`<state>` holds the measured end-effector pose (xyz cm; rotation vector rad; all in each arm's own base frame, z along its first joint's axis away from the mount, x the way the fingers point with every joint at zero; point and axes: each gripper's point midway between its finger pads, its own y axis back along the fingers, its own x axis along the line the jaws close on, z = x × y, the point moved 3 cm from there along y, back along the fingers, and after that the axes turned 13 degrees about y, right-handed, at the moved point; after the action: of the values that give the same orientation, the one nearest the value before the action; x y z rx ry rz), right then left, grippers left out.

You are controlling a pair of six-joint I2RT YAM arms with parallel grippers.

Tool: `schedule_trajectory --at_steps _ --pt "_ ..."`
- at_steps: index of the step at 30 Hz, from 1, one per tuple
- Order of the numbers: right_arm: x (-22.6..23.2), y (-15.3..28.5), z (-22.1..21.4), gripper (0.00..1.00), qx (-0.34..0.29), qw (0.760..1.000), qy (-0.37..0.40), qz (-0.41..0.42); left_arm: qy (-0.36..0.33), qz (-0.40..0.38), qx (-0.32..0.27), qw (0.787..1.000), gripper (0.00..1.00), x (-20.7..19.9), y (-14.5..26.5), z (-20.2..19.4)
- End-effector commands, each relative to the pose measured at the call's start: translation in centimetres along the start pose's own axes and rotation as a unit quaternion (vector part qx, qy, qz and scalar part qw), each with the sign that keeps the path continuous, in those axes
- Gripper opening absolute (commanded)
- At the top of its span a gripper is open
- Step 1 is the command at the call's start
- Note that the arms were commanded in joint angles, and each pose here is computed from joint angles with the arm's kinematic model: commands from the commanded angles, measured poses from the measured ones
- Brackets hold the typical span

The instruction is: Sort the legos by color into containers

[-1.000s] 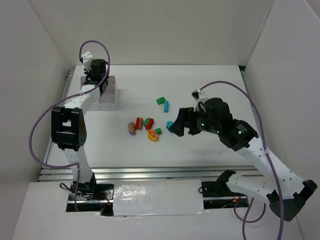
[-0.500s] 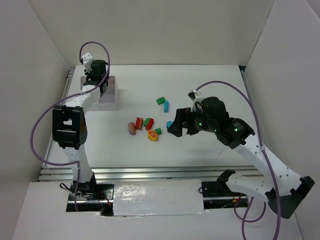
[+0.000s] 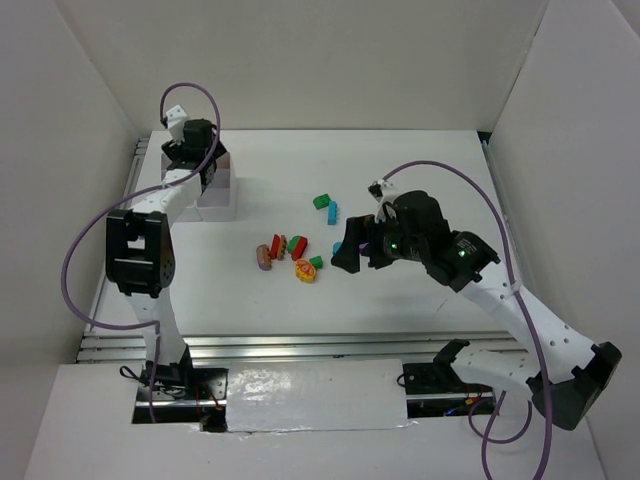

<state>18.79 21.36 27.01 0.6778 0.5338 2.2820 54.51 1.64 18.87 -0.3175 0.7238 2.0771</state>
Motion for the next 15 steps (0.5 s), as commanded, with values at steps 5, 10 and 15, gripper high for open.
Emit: schedule_trajectory --at_steps 5,10,15 --pt "-1.0 -4.1 -0.3 0.99 0.044 0.999 0.007 -0.008 0.053 -0.090 -0.038 0.994 0.99 -5.4 7.8 10.4" --pt "-2.4 -9.6 -2.0 0.97 0.121 0.991 0.030 -0.052 0.022 -0.037 0.039 0.998 0.99 -2.5 12.5 10.2" --pt "-2.3 -14.5 -2.4 0.90 0.162 0.983 0.052 -0.073 0.016 -0.012 0.095 0.995 0.99 2.0 17.9 8.6"
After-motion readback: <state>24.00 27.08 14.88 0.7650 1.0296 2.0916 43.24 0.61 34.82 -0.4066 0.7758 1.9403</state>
